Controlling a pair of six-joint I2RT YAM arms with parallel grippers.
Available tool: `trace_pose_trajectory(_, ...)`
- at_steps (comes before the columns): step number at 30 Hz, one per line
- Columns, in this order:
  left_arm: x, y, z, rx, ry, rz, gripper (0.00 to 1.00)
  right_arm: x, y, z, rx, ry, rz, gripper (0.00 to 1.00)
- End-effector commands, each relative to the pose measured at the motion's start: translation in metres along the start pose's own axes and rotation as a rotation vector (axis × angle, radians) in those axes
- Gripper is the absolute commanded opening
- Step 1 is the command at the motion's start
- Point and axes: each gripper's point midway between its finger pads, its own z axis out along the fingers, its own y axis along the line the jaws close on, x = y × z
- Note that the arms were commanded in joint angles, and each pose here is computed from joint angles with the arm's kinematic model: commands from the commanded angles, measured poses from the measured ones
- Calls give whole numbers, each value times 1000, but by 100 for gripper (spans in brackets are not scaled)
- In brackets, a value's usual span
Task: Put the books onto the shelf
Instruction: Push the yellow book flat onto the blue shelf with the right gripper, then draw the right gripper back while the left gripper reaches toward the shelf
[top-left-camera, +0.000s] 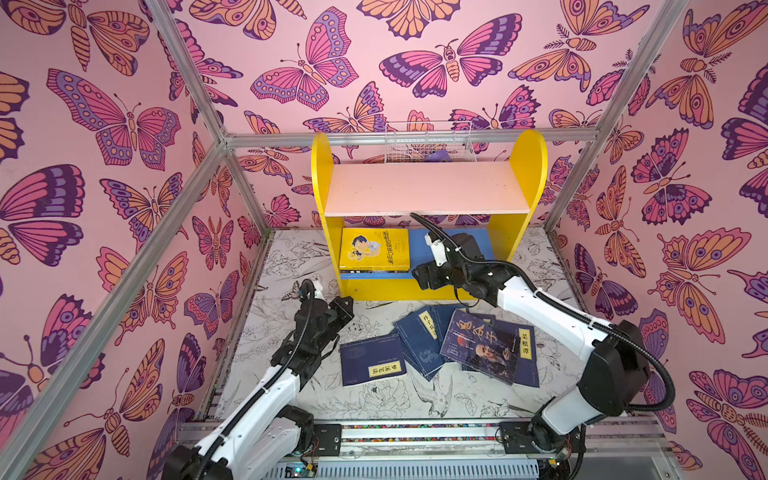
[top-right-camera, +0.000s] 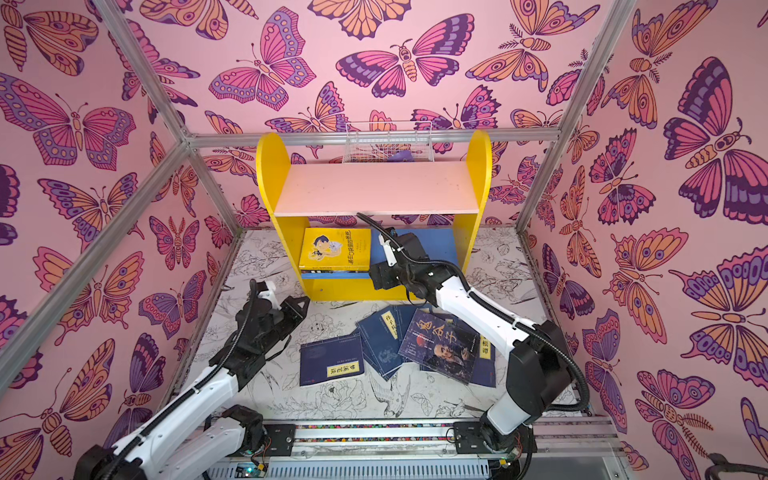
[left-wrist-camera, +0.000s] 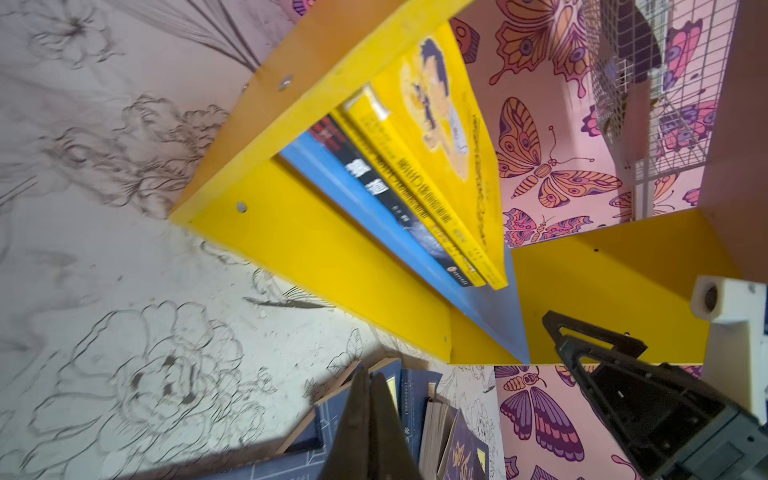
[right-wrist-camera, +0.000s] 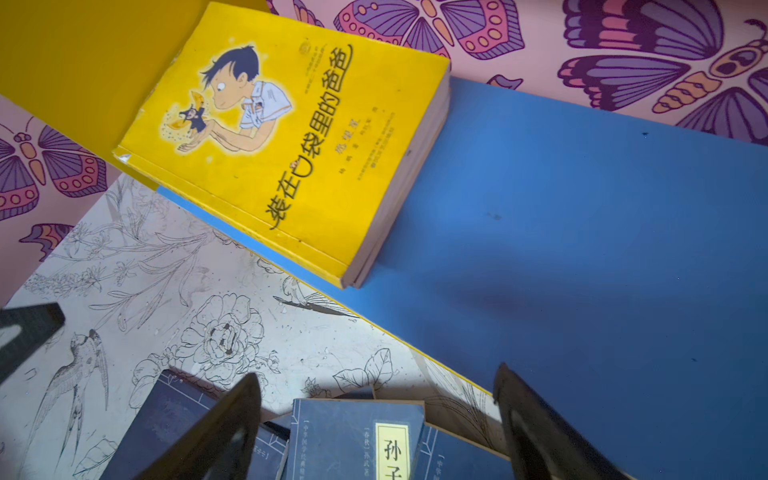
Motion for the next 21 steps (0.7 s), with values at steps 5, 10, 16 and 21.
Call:
trace_pose_trajectory(5,-32,-40,30,32,-78,132,0,2,-16,-18,32,-30,18,88)
trace_pose_trajectory(10,-38,-43,47,3,-72,133,0,5,-16,-19,24,-26,32,88)
trace_pose_trajectory(16,-42,-44,53,-23,-71,145,0,7,-17,-17,21,-22,41,88)
trace_pose_trajectory(21,-37,-38,55,-42,-50,143,0,7,-21,-14,24,-16,55,88)
